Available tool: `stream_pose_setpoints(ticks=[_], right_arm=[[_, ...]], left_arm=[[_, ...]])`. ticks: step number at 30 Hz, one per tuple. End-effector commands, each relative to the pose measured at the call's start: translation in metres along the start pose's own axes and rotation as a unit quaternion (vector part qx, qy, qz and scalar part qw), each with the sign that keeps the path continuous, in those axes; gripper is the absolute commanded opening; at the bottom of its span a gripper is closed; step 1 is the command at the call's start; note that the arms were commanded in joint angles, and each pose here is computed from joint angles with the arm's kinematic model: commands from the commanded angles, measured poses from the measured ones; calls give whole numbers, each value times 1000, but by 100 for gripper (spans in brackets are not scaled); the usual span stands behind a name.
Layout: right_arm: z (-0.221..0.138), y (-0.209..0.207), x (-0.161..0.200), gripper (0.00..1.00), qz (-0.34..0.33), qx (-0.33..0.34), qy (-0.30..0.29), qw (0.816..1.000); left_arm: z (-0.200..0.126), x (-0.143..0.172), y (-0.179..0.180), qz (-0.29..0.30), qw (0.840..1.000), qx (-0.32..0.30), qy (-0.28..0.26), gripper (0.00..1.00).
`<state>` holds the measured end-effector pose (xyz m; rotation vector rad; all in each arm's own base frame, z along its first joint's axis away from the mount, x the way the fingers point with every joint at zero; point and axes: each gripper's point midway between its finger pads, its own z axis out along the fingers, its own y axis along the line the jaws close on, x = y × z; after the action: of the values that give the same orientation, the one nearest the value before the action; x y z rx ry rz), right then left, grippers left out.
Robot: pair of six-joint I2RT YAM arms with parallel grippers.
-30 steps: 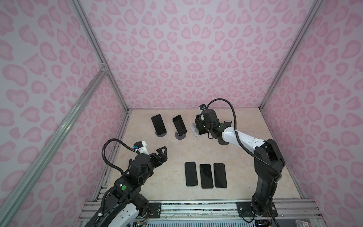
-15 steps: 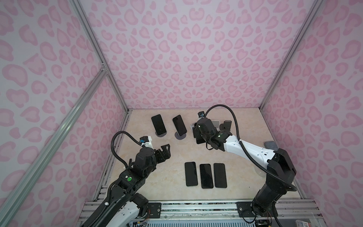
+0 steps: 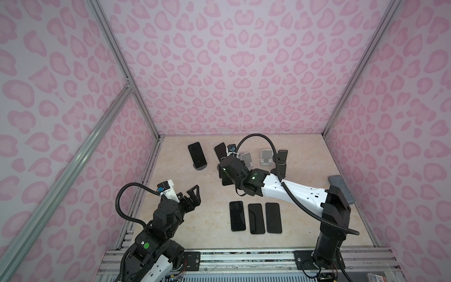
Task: Remove the phone from the phone stand
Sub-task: Place the phone at the center of the table.
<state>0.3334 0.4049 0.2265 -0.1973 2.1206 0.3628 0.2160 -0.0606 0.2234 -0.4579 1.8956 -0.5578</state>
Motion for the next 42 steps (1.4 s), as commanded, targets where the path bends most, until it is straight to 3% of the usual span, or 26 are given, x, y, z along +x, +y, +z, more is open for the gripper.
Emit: stream_pose_setpoints(ticks=[1, 10, 15, 25, 34, 42], right_arm=[[0, 11, 21, 62, 29, 13, 10, 999], [4, 49, 76, 61, 26, 24, 55, 998], [7, 57, 98, 61, 28, 45, 83, 995], [0, 55, 133, 63, 31, 107, 138, 984], [7, 42, 169, 63, 28, 132, 167, 977], [18, 32, 196, 63, 42, 134, 201, 970]], left_arm=[[-4, -6, 10, -16, 999, -15, -25, 95], [-6, 10, 20, -13, 1000, -21, 1, 95], [-15, 4, 20, -6, 1000, -18, -11, 95], [-25, 4, 25, -40, 999, 6, -36, 95], [-13, 27, 24, -71, 997, 21, 4, 95], [-15, 27, 29, -73, 997, 12, 2, 96]])
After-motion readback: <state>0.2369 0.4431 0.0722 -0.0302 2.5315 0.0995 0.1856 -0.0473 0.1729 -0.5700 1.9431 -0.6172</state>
